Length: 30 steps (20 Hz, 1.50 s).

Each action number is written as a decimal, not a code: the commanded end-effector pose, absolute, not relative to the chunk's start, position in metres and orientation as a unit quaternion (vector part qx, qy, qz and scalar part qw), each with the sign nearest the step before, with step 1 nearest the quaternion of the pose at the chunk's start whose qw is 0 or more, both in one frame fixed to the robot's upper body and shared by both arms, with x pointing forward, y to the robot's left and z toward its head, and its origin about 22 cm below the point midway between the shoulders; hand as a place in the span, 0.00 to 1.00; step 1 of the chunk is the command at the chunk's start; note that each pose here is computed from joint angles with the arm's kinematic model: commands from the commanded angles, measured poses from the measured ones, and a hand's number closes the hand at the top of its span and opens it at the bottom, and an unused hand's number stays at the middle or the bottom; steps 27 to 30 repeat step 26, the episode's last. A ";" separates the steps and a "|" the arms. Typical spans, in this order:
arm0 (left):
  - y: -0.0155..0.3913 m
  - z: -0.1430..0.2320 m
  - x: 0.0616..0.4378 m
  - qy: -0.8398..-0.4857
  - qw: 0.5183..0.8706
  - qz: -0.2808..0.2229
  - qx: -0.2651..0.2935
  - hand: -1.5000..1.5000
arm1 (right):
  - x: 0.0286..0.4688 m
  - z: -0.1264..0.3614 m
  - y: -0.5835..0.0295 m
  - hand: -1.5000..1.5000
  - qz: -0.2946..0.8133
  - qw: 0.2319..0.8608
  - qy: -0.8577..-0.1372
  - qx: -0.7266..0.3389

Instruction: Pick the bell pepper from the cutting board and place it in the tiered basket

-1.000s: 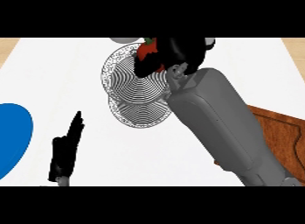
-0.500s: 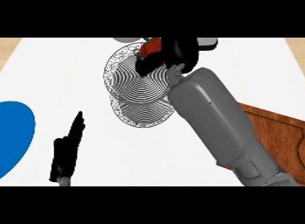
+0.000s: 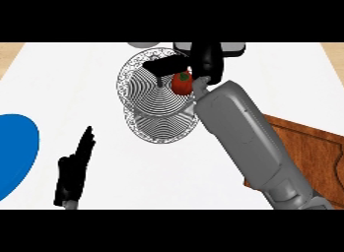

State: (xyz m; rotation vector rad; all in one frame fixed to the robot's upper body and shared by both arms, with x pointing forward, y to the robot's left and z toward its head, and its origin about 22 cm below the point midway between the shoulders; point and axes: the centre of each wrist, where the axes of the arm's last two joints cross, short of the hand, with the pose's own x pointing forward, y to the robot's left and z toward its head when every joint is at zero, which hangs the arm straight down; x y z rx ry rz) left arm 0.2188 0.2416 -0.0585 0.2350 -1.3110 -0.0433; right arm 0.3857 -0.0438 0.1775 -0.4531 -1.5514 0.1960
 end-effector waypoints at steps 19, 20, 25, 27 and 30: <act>0.257 -0.059 0.196 -0.591 0.796 0.015 0.132 0.50 | 0.266 0.227 -0.299 0.00 -0.126 0.636 -0.700 -0.299; 0.263 -0.059 0.200 -0.590 0.794 0.023 0.143 0.50 | 0.258 0.225 -0.318 0.00 -0.125 0.647 -0.687 -0.304; 0.251 -0.058 0.195 -0.594 0.793 0.008 0.135 0.50 | 0.200 0.220 -0.369 0.00 -0.116 0.645 -0.702 -0.279; 0.261 -0.059 0.193 -0.597 0.791 0.004 0.134 0.50 | 0.194 0.216 -0.387 0.00 -0.123 0.641 -0.708 -0.271; 0.261 -0.059 0.193 -0.597 0.791 0.004 0.134 0.50 | 0.194 0.216 -0.387 0.00 -0.123 0.641 -0.708 -0.271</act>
